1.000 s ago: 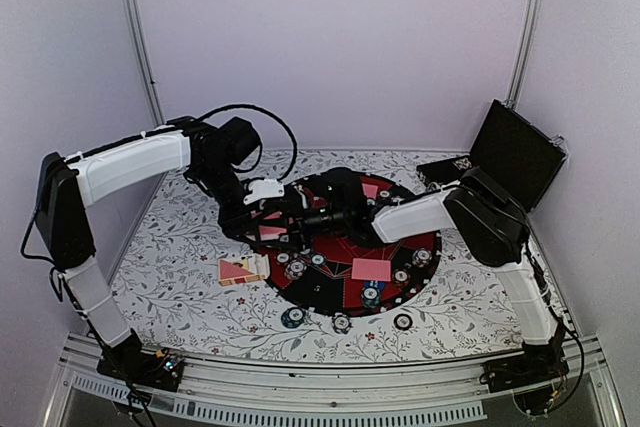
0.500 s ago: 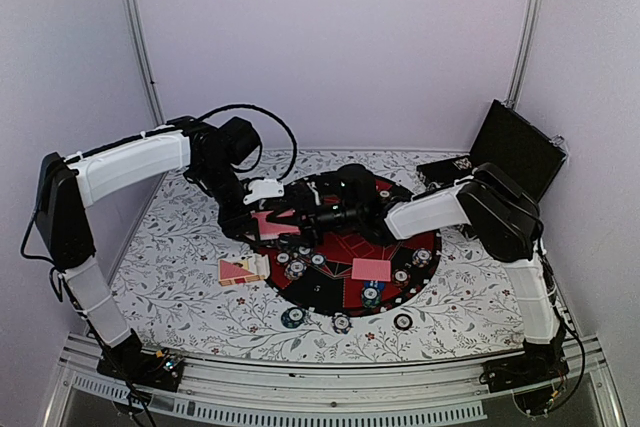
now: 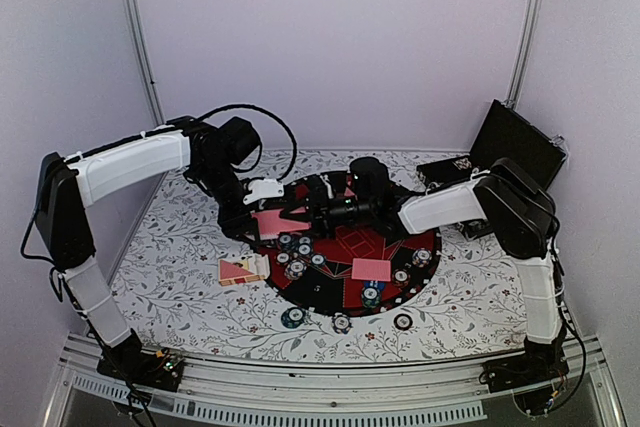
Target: Distribute texas hold em gaming equipment
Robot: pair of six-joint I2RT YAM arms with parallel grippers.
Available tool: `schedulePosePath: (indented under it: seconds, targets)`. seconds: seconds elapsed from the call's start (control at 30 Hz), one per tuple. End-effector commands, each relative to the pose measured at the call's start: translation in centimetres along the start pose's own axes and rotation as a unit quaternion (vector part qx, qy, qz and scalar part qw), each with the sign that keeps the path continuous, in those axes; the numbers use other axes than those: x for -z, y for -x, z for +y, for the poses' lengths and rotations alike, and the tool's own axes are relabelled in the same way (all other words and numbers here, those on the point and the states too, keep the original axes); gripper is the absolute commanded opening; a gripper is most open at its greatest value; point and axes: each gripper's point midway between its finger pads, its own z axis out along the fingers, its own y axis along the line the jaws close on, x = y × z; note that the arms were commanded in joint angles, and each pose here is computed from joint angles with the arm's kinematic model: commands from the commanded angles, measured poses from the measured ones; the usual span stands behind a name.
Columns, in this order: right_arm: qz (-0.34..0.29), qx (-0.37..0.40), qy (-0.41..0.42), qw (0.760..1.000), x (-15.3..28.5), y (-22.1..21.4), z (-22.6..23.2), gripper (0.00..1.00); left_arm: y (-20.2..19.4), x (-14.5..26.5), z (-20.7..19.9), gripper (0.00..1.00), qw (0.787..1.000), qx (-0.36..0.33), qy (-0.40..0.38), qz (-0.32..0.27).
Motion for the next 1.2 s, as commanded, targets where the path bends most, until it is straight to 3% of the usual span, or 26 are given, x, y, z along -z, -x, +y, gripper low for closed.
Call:
schedulePosePath:
  seconds: [0.0,0.1,0.27,0.4,0.63,0.83,1.17]
  targets:
    - [-0.007,0.014,0.005,1.0,1.3,0.0,1.8,0.35,0.9,0.6,0.1,0.08,1.0,-0.011,0.007,-0.012]
    - [-0.01,0.017,0.004,1.0,1.9,0.1,2.0,0.29,0.9,0.6,0.1,0.08,1.0,-0.012,0.007,-0.012]
    - [-0.011,0.015,0.001,1.0,2.7,0.3,2.1,0.12,0.7,0.5,0.1,0.08,1.0,-0.011,0.007,-0.009]
    - [-0.016,0.019,-0.003,1.0,3.6,0.5,2.5,0.05,0.7,0.7,0.1,0.08,1.0,-0.011,0.009,-0.011]
    - [-0.036,0.023,-0.013,0.999,6.3,2.1,2.7,0.05,0.7,0.5,0.1,0.08,1.0,-0.01,0.007,-0.01]
    - [-0.101,0.024,-0.047,0.994,11.7,7.2,1.2,0.04,0.7,0.7,0.1,0.07,1.0,-0.009,0.008,-0.009]
    - [-0.207,0.036,-0.183,0.96,18.5,17.3,-6.8,0.05,0.7,0.8,0.1,0.07,1.0,-0.008,0.007,-0.01]
